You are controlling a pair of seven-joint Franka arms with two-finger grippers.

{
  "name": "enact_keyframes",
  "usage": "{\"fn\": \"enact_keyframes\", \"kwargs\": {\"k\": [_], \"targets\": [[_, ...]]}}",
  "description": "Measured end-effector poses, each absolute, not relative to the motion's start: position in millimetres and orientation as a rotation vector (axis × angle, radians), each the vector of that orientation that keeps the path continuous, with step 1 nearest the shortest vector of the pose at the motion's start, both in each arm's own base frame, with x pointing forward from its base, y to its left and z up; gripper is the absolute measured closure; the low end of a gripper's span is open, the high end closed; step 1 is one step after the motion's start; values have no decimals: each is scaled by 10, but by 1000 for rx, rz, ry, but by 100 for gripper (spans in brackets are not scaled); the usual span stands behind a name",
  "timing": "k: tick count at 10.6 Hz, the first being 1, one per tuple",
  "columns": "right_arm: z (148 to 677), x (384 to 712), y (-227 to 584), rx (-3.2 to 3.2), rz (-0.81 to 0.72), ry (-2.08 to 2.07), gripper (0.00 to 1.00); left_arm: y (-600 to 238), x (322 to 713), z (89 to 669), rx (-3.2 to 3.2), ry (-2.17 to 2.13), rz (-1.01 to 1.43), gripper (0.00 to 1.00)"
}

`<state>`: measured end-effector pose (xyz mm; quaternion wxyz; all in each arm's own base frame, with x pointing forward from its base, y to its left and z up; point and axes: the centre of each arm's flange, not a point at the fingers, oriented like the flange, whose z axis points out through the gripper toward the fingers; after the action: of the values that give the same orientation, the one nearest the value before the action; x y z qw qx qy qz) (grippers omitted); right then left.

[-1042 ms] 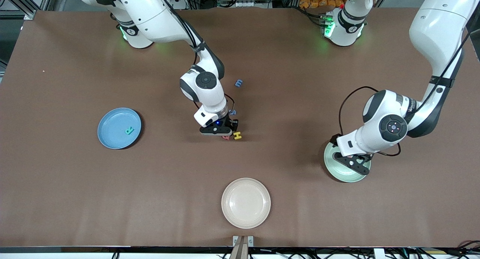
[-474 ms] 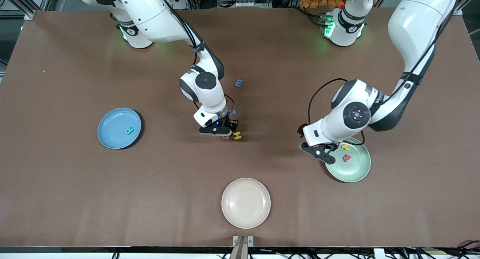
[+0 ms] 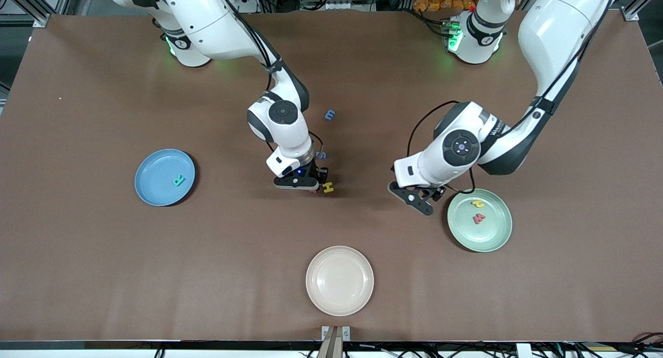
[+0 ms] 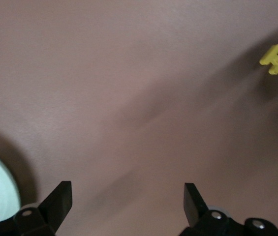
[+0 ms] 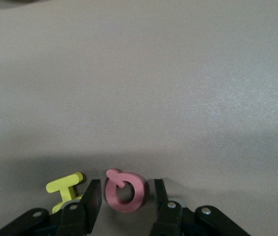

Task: Sort uppercase to blue plate, lowercase to green plate
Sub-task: 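Grasp the pink O with the right gripper while the left gripper returns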

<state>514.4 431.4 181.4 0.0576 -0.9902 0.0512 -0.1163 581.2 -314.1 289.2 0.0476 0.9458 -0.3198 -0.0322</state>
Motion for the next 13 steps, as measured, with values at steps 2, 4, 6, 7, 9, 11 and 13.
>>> {"fn": "enact_keyframes", "kwargs": {"k": [2,4,6,7,9,11,13], "targets": [[1803,5145,4314,-3002,-352,157,48,-3163,5784,2876,2877,-995,-104,0],[1781,5159,4326,-3001,-352,162,48,-3162,5784,2875,2876,-997,-104,0],[1776,5181,4353,-2997,-357,163,49,-3162,5784,2875,2876,-998,-104,0],[1776,5186,4362,-2996,-359,162,49,-3162,5784,2875,2876,-998,-104,0],[1781,5202,4361,-2996,-363,162,56,-3161,5785,2875,2876,-997,-104,0],[1778,5199,4365,-2999,-367,152,56,-3161,5785,2875,2876,-997,-104,0],[1778,5198,4365,-3000,-367,148,56,-3161,5785,2875,2876,-997,-104,0]]}}
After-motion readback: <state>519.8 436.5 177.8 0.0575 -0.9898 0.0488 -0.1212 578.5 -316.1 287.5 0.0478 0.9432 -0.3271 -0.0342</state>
